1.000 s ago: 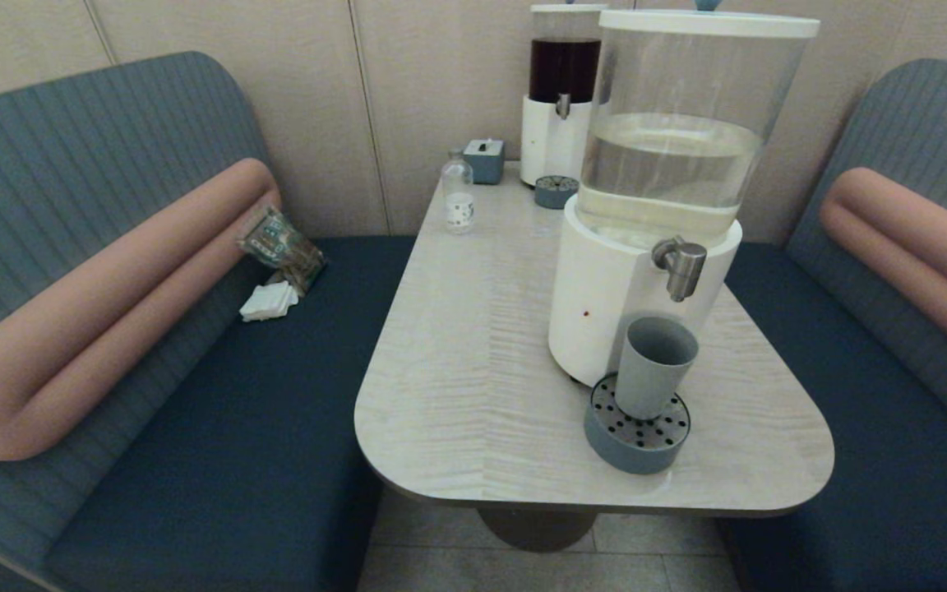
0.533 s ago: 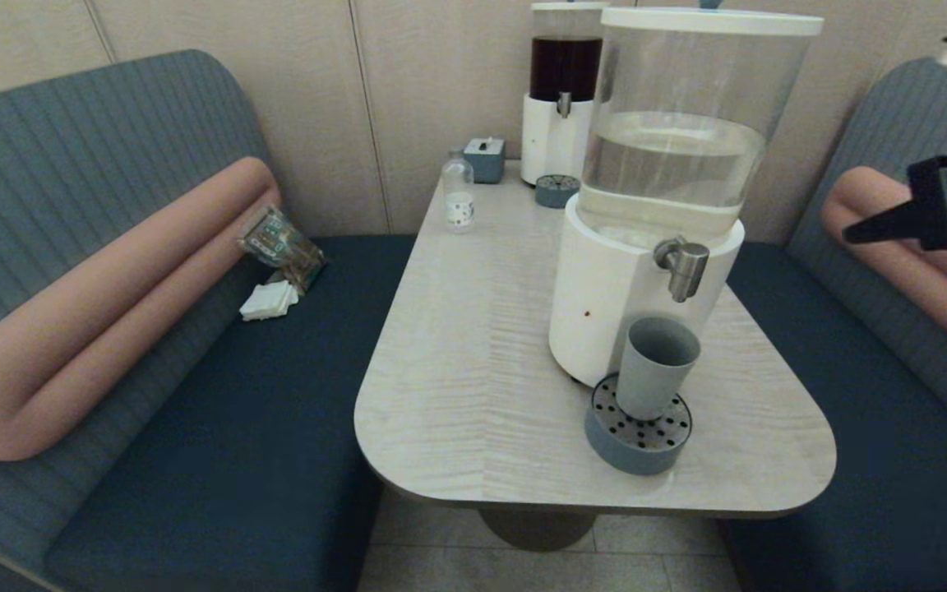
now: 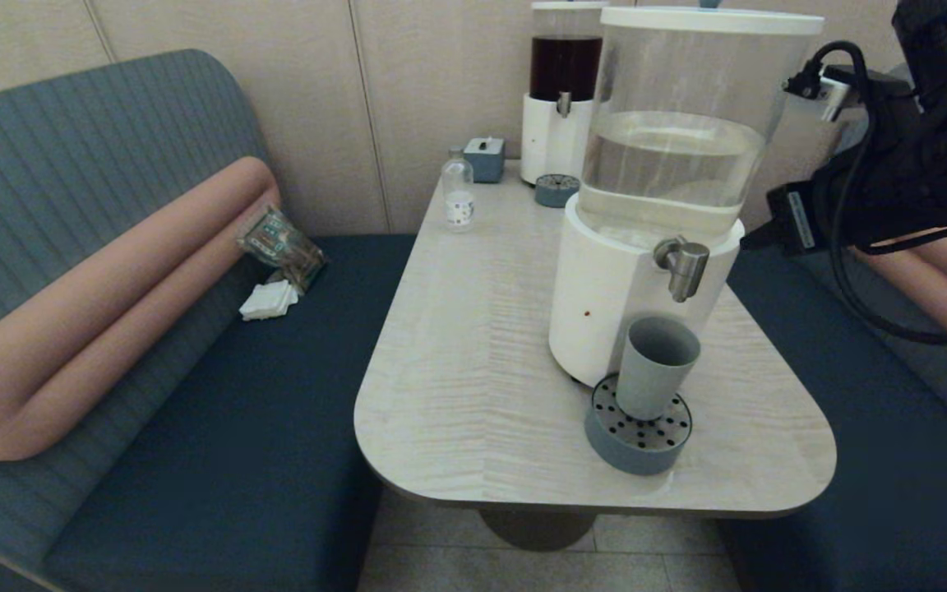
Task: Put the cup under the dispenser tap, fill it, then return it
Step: Turn on the faucet
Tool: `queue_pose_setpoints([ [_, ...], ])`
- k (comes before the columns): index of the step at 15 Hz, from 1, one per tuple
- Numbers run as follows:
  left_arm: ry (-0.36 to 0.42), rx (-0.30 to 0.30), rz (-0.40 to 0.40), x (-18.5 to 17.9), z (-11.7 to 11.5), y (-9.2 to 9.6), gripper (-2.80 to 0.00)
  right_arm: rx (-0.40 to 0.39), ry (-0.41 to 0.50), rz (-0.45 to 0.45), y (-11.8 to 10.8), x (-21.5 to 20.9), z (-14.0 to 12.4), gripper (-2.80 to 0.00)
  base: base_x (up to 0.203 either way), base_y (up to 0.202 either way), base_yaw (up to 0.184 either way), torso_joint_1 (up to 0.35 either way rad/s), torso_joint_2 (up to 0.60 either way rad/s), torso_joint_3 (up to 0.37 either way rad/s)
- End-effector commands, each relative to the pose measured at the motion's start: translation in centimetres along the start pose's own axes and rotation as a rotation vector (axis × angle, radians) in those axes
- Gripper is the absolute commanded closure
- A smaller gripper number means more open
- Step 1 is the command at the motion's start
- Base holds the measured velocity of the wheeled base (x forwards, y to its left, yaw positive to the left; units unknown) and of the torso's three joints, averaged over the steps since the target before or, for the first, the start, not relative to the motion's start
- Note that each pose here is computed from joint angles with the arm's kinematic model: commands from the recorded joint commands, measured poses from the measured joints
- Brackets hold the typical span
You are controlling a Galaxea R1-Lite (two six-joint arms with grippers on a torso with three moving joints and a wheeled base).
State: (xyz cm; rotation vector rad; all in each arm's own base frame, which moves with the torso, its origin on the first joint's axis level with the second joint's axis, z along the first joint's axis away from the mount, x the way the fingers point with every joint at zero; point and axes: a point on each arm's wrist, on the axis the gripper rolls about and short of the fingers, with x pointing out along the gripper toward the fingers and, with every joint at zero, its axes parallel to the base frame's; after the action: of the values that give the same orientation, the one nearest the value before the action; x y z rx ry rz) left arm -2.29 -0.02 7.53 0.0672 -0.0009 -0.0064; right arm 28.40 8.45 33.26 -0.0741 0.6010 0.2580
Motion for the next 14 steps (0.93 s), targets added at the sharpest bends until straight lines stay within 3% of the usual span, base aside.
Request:
queue_pose_setpoints([
  [1, 0.002, 0.0, 0.0, 0.0, 0.0, 0.0, 0.0, 0.0, -0.009, 0.011, 0.1, 1.9, 0.3, 0.0, 0.0, 0.0, 0.0, 0.0, 0.0, 0.0],
  [14, 0.002, 0.0, 0.0, 0.0, 0.0, 0.0, 0.0, -0.013, -0.026, 0.109, 0.9, 3.9, 1.1, 0.0, 0.0, 0.0, 0.0, 0.0, 0.0, 0.0],
])
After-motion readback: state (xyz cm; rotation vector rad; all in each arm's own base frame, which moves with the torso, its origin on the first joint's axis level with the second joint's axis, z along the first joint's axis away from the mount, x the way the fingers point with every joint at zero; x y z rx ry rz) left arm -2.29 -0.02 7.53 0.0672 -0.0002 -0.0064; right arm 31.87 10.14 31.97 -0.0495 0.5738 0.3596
